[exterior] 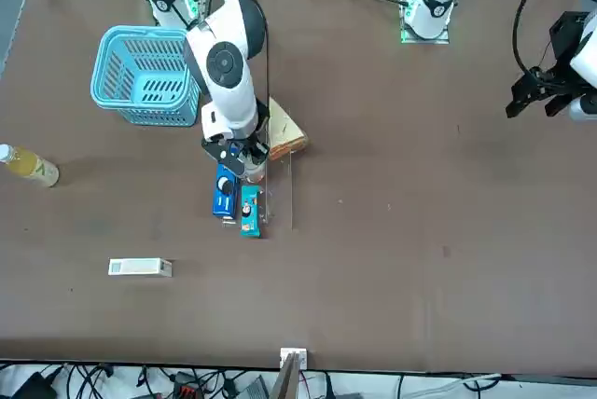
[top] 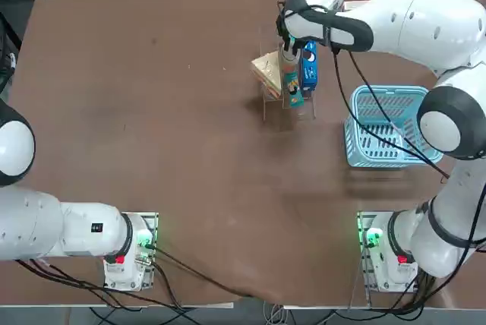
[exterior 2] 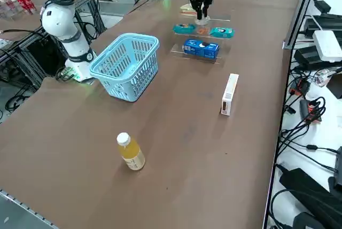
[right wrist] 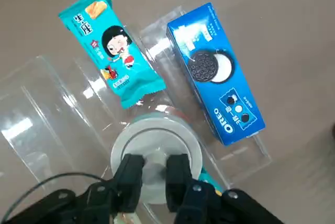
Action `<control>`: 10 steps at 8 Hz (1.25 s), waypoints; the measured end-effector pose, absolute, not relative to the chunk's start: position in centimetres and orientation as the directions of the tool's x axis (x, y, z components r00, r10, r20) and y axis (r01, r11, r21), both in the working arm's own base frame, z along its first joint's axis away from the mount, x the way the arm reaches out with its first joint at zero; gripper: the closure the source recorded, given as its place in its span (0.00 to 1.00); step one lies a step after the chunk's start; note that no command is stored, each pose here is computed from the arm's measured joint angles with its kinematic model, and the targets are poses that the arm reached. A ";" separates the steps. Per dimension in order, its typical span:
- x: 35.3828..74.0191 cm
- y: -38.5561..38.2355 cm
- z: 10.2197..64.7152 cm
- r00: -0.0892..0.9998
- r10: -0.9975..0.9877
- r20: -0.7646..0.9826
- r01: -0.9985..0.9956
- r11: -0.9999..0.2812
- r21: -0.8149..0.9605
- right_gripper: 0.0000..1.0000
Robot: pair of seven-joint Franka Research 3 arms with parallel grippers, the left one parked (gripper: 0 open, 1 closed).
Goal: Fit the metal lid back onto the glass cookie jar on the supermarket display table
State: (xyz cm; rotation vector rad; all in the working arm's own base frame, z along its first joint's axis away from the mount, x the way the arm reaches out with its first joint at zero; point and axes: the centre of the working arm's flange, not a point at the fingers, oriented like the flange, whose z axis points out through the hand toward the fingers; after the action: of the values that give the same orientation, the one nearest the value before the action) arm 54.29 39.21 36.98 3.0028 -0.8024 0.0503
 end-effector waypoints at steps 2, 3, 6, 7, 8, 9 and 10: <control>54.0 39.5 36.9 0.863 -0.501 0.062 -0.503 -0.864 0.027 0.73; 53.9 39.6 36.8 0.864 -0.499 0.067 -0.502 -0.865 0.029 0.73; 53.8 39.6 36.6 0.866 -0.496 0.070 -0.499 -0.866 0.032 0.73; 53.8 39.7 36.6 0.867 -0.494 0.072 -0.497 -0.867 0.033 0.73; 53.8 39.7 36.6 0.867 -0.493 0.073 -0.496 -0.867 0.032 0.73; 53.7 39.7 36.6 0.867 -0.493 0.073 -0.496 -0.868 0.032 0.73; 53.7 39.7 36.6 0.867 -0.493 0.073 -0.496 -0.868 0.032 0.73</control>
State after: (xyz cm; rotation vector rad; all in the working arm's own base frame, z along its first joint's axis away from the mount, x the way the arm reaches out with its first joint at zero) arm 53.73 39.65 36.55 2.9870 -0.7923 0.0964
